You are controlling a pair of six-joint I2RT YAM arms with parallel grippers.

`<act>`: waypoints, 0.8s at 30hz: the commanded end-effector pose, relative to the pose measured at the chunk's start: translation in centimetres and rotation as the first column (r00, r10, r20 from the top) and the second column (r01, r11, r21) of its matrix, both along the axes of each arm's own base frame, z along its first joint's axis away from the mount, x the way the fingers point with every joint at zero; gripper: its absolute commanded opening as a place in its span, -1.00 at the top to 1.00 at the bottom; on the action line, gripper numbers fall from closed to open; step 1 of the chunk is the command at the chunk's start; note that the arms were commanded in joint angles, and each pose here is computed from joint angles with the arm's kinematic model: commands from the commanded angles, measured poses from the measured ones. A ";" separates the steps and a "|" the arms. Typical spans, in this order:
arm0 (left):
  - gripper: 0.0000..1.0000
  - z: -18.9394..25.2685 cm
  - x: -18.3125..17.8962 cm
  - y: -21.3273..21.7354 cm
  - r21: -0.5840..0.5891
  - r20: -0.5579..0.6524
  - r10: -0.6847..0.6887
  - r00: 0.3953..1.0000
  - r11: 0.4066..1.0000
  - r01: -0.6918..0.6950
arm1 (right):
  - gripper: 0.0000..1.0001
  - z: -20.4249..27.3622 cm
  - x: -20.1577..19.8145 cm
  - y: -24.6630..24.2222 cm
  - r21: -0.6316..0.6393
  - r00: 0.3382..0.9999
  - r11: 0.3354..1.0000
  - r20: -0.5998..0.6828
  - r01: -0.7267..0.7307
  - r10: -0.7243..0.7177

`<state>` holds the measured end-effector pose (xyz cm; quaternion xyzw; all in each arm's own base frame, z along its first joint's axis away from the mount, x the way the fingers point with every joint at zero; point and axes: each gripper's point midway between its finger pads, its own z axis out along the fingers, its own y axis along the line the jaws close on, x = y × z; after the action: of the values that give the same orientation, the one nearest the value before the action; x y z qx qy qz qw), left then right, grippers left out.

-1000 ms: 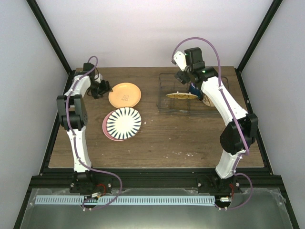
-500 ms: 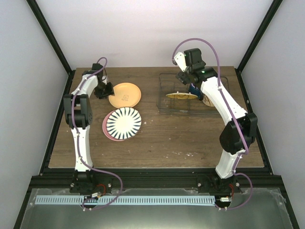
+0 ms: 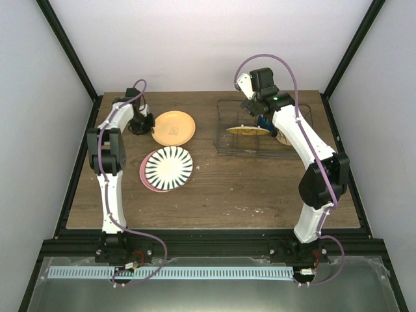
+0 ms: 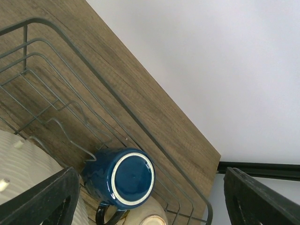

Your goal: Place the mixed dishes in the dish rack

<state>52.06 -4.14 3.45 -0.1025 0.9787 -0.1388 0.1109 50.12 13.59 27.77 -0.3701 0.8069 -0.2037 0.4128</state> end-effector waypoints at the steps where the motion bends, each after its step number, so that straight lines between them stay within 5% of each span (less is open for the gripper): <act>1: 1.00 -1.4 -0.7 -0.9 -0.059 -0.036 -0.009 0.999 0.998 0.007 | -0.70 0.5 0.2 0.2 0.007 1.000 1.000 0.024 0.006 -0.006; 6: 1.00 0.7 -0.2 -0.7 -0.203 -0.003 0.046 0.999 0.978 -0.045 | -0.71 1.1 0.2 0.7 0.066 0.999 0.998 0.032 0.000 -0.003; 12: 1.00 7.3 2.1 0.0 -0.319 0.175 0.092 0.980 0.947 -0.032 | -0.71 1.9 0.5 3.5 0.260 0.999 0.965 -0.009 -0.036 0.040; 24: 1.00 18.8 3.0 -1.7 -0.230 0.511 0.049 0.858 0.970 0.082 | -0.75 5.7 -1.3 9.7 0.580 0.967 0.797 -0.057 -0.171 0.249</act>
<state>54.40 -4.39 18.46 -0.1027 0.9068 -0.2860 0.2921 50.64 20.37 30.65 -0.3240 0.8263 0.0207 0.4601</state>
